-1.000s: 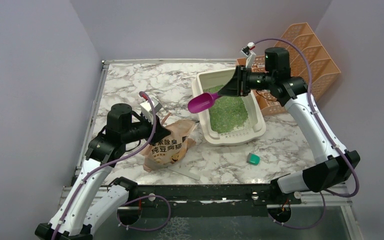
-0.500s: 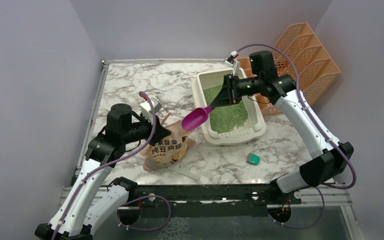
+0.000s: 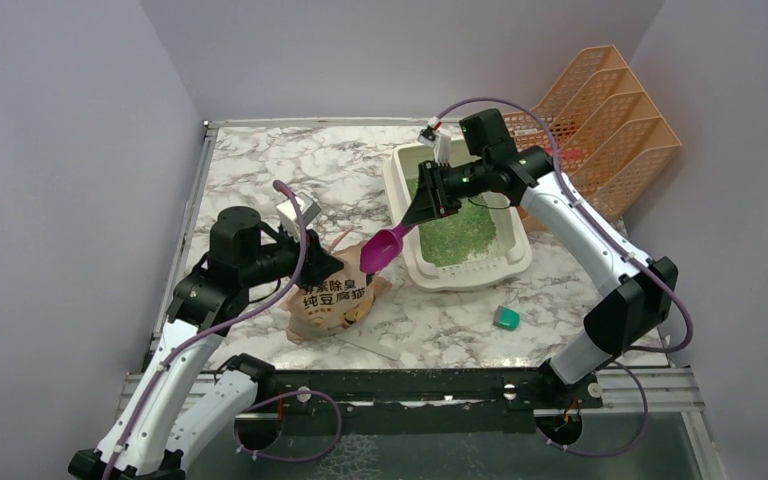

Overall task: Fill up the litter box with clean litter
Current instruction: 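Scoop the cat litter from the cat litter bag.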

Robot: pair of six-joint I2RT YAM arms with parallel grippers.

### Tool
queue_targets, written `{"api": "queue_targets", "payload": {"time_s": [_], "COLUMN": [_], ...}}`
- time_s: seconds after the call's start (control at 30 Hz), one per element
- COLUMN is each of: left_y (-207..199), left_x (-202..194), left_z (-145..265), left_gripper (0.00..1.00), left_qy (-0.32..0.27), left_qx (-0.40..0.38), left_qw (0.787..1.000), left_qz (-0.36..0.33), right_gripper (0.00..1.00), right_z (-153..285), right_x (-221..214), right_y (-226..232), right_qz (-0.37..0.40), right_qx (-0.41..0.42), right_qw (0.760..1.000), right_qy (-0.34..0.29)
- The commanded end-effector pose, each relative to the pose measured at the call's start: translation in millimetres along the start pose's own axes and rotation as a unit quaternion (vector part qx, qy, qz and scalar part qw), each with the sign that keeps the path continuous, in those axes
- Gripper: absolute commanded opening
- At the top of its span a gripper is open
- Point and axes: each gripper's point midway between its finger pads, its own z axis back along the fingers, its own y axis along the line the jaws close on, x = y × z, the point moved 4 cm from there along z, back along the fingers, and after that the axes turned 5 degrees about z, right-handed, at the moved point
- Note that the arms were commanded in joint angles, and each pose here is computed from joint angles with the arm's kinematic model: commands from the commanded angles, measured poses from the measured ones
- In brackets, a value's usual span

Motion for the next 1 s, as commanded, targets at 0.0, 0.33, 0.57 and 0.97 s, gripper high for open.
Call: {"api": "queue_targets", "payload": {"time_s": [0.0, 0.33, 0.57, 0.97], "left_y": [-20, -10, -1, 13], "left_x": [23, 11, -2, -29], "left_z": [11, 22, 28, 23], "left_gripper": [0.3, 0.52, 0.53, 0.2], "left_qy": [-0.023, 0.068, 0.115, 0.179], "left_qx": [-0.03, 0.037, 0.073, 0.094], "left_qw": [0.999, 0.997, 0.99, 0.977], "left_qz": [-0.009, 0.03, 0.04, 0.069], "right_gripper": [0.01, 0.01, 0.01, 0.01], "right_z": [-11, -31, -36, -42], "right_x": [1, 2, 2, 1], "right_y": [-1, 0, 1, 4], "right_qz": [-0.005, -0.003, 0.002, 0.004], "right_qx": [-0.029, -0.023, -0.026, -0.025], "right_qw": [0.999, 0.999, 0.999, 0.998], "right_qy": [0.013, 0.04, 0.045, 0.055]}}
